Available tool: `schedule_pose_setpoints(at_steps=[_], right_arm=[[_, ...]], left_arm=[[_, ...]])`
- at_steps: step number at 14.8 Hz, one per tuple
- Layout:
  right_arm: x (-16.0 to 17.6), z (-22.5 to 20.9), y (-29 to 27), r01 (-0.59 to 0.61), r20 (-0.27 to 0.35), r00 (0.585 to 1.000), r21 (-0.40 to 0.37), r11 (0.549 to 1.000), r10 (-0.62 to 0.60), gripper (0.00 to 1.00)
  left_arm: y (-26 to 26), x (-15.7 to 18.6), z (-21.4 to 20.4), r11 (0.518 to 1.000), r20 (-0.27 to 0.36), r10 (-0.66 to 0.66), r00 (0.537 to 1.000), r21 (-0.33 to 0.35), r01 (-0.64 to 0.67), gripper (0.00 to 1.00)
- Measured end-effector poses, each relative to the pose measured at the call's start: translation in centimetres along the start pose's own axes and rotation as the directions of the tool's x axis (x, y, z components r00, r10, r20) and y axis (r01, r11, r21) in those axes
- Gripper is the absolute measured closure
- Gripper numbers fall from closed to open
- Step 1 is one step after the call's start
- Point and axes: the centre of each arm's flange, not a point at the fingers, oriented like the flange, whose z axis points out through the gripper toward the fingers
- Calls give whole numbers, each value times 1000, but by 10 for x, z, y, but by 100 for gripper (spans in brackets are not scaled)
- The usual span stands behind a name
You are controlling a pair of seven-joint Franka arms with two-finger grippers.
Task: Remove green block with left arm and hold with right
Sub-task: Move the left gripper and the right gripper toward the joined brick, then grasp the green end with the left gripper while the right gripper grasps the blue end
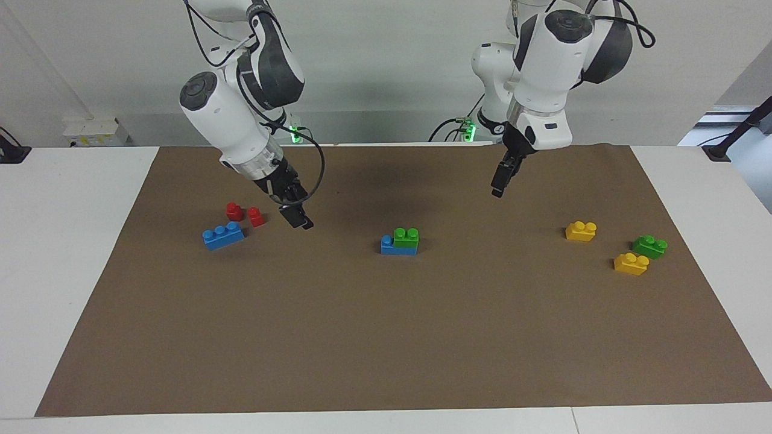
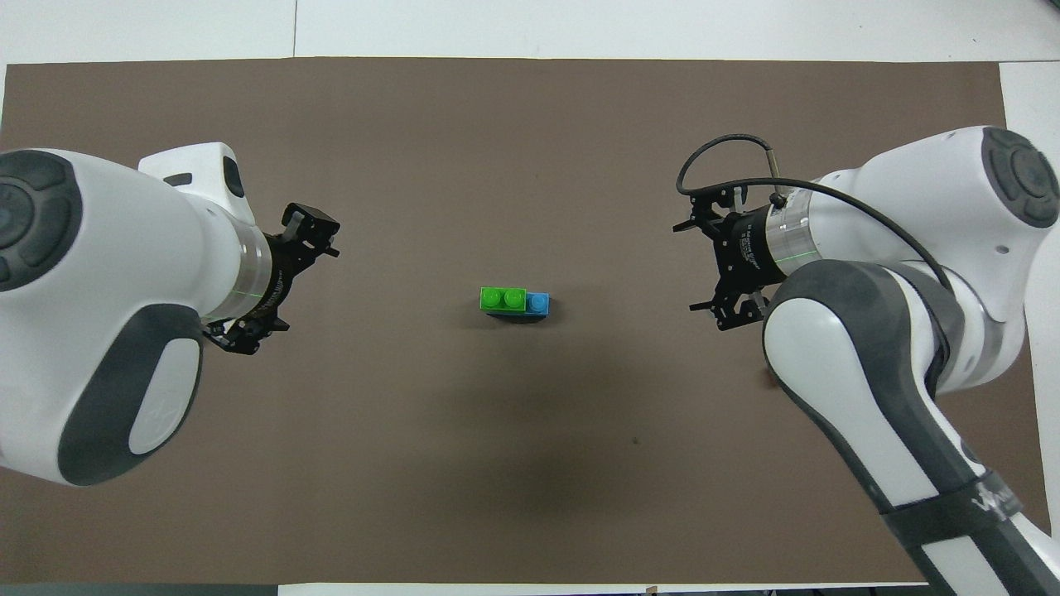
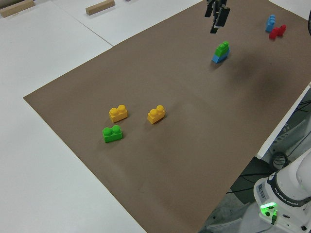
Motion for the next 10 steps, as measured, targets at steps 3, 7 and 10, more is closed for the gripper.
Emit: schedule_pose_setpoints(at_steps=[3, 7, 10], right_arm=[[-6, 33, 1, -86, 51, 995, -5, 996, 87, 0], [-26, 90, 7, -142, 74, 988, 39, 989, 139, 0], [-37, 134, 18, -139, 60, 989, 47, 989, 137, 0]], left_arm=[[15, -29, 22, 986, 6, -167, 986, -15, 167, 0], [40, -63, 58, 926, 24, -376, 926, -23, 377, 0], [51, -85, 81, 880, 24, -474, 880, -17, 474, 0]])
